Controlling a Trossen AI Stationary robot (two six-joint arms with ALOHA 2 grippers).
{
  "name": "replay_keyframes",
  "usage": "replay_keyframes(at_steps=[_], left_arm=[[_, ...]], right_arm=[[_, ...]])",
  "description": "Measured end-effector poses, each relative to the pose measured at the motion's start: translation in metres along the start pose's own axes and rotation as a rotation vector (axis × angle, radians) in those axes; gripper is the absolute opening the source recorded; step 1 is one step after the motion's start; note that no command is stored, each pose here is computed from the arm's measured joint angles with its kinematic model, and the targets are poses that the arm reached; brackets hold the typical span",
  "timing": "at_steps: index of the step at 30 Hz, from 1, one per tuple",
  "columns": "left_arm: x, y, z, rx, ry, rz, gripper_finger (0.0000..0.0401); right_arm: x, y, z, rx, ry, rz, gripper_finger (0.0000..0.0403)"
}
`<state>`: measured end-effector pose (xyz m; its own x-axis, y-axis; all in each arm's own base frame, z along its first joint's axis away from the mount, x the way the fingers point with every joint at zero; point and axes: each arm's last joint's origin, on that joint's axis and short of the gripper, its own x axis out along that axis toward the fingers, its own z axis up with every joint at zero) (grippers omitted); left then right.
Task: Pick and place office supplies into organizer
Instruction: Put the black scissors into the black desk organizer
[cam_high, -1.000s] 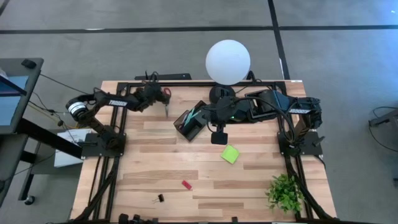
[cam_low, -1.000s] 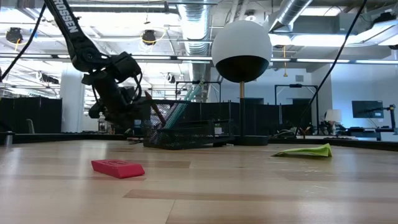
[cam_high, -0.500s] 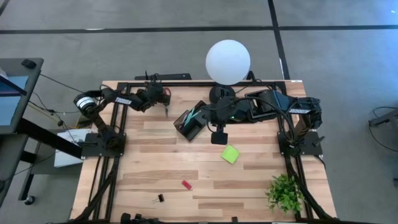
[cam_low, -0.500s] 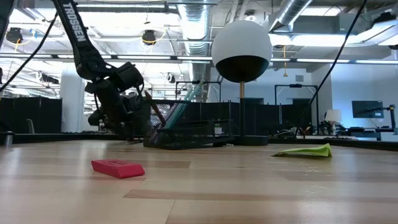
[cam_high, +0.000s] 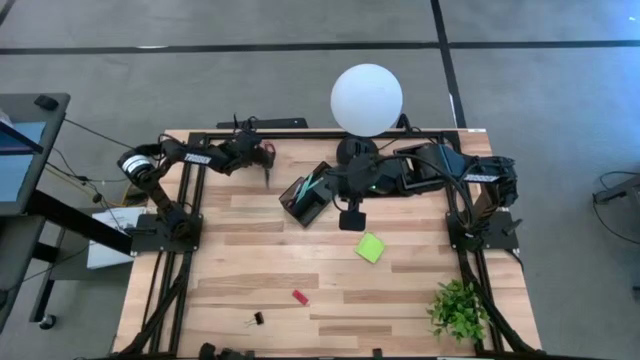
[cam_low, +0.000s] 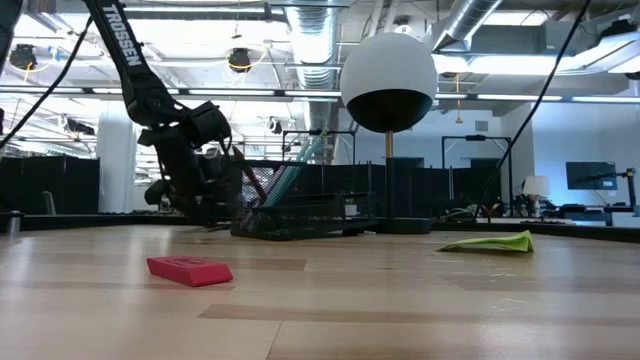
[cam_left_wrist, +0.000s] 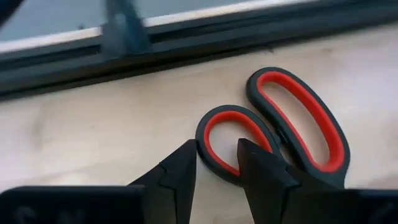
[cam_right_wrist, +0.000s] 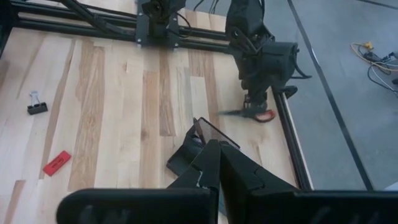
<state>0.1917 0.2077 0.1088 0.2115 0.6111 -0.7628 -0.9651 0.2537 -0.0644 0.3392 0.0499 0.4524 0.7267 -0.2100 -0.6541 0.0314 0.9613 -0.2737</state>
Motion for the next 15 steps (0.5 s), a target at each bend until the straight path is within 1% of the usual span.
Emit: replay_keyframes(at_steps=[3, 11, 15], left_arm=[[-0.002, -0.005, -0.007, 0.081, 0.062, -0.036, 0.0112], [-0.01, -0.019, -0.022, 0.175, 0.137, -0.054, 0.0112], [-0.021, -0.029, -0.032, 0.238, 0.177, -0.065, 0.0112]], right_arm=[[0.0, 0.0, 0.0, 0.0, 0.0, 0.0, 0.0], [0.0, 0.0, 0.0, 0.0, 0.0, 0.0, 0.0], [0.0, 0.0, 0.0, 0.0, 0.0, 0.0, 0.0]])
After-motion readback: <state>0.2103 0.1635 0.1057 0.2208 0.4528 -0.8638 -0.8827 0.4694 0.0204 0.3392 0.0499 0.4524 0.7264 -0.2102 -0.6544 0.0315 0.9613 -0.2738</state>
